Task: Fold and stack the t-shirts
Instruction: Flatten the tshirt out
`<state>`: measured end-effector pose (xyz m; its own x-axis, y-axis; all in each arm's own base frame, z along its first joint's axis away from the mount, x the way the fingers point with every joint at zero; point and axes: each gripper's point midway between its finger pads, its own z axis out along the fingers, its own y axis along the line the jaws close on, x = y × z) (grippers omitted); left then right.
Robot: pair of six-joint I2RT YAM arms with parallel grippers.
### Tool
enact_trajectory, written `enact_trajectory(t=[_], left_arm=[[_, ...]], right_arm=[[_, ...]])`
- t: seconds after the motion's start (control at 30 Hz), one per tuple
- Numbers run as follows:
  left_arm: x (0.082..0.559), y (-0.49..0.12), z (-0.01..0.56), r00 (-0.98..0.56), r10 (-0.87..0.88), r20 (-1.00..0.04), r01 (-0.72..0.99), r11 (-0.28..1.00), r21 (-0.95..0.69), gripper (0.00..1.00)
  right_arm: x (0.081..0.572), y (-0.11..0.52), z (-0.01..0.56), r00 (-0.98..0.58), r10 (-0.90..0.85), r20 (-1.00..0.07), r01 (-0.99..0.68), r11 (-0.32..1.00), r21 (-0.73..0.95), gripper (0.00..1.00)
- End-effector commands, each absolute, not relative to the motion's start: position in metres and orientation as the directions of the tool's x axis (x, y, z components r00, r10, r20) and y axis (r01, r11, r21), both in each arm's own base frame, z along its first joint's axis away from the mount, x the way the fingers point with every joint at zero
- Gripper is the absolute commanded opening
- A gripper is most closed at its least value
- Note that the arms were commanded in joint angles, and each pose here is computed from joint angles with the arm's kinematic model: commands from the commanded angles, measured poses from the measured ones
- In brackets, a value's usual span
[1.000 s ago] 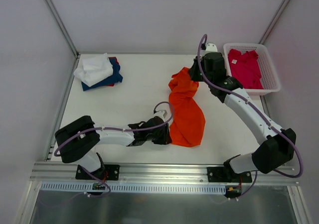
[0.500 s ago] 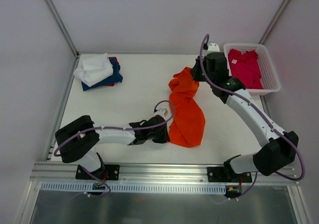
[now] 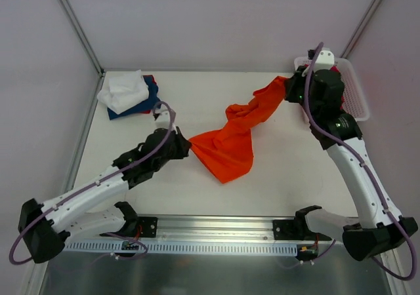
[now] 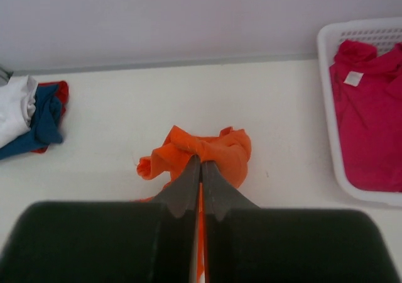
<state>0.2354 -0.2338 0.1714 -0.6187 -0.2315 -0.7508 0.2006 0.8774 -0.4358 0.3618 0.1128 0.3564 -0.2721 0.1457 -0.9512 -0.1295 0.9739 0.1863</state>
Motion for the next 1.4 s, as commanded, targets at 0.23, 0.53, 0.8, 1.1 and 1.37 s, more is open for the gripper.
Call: enact_trajectory(t=[0.23,0.53,0.8,1.1,1.37], left_arm=[[0.248,-0.114,0.287,-0.319,-0.221,-0.922,0.052,0.967,-0.249,0.00],[0.224,-0.051,0.394,-0.039,-0.264,-0.964,-0.030,0.964,-0.263,0.00],[0.183,-0.010,0.480,0.170,-0.292,-0.941,0.027,0.956,-0.292,0.00],[0.156,-0.008,0.588,0.368,-0.318,-0.874,0.184,0.946,-0.266,0.00],[0.124,-0.003,0.637,0.481,-0.384,-0.788,0.314,0.915,-0.254,0.00]], right_arm=[[0.308,0.036,0.452,0.020,0.185,-0.983,0.013,0.983,0.185,0.00],[0.256,0.010,0.512,0.208,0.222,-0.953,0.040,0.971,0.235,0.00],[0.203,0.010,0.572,0.396,0.261,-0.880,-0.071,0.965,0.254,0.00],[0.177,0.027,0.626,0.504,0.294,-0.812,-0.217,0.953,0.210,0.00],[0.136,0.033,0.658,0.620,0.328,-0.713,-0.319,0.935,0.154,0.00]])
